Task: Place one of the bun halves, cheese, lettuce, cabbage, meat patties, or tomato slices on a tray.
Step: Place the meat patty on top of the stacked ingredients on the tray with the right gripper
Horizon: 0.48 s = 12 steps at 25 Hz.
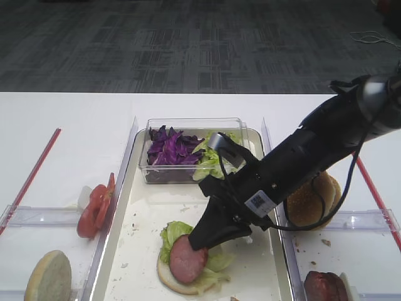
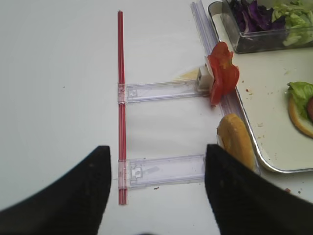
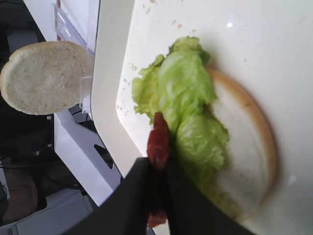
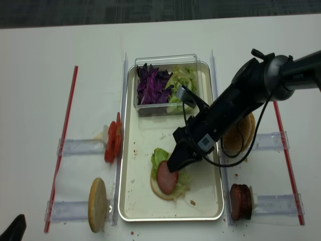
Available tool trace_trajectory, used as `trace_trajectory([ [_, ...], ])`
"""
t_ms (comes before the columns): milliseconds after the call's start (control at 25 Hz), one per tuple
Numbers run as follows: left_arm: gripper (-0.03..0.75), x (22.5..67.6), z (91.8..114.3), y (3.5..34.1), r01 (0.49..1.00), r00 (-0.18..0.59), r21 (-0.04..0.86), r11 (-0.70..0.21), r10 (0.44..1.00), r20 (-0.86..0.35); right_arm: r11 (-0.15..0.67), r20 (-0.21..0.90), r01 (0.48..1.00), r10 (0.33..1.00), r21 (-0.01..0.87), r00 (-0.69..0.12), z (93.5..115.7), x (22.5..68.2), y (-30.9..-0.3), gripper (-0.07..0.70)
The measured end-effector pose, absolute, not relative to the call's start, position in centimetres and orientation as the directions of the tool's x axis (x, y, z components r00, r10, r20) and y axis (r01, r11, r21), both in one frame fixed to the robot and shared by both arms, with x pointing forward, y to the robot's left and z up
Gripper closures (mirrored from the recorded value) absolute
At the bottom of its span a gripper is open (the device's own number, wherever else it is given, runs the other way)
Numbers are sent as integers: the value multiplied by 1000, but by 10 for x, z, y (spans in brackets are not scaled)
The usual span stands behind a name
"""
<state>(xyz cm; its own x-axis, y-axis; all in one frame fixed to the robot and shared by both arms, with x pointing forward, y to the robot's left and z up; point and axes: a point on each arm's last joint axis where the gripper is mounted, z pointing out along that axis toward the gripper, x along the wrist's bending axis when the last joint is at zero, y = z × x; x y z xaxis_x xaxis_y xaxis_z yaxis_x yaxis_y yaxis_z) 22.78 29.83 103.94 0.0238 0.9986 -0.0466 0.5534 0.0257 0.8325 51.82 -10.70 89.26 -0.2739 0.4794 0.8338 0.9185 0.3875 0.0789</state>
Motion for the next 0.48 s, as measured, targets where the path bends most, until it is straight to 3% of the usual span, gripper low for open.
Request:
trace_trajectory([
  [280, 288, 228, 1039, 298, 553, 24, 833, 26, 999, -47, 399, 844, 913, 460, 82, -277, 894, 517, -106, 188],
  [480, 288, 228, 1039, 298, 553, 24, 833, 26, 999, -47, 416, 853, 905, 439, 86, -283, 901, 521, -104, 127],
])
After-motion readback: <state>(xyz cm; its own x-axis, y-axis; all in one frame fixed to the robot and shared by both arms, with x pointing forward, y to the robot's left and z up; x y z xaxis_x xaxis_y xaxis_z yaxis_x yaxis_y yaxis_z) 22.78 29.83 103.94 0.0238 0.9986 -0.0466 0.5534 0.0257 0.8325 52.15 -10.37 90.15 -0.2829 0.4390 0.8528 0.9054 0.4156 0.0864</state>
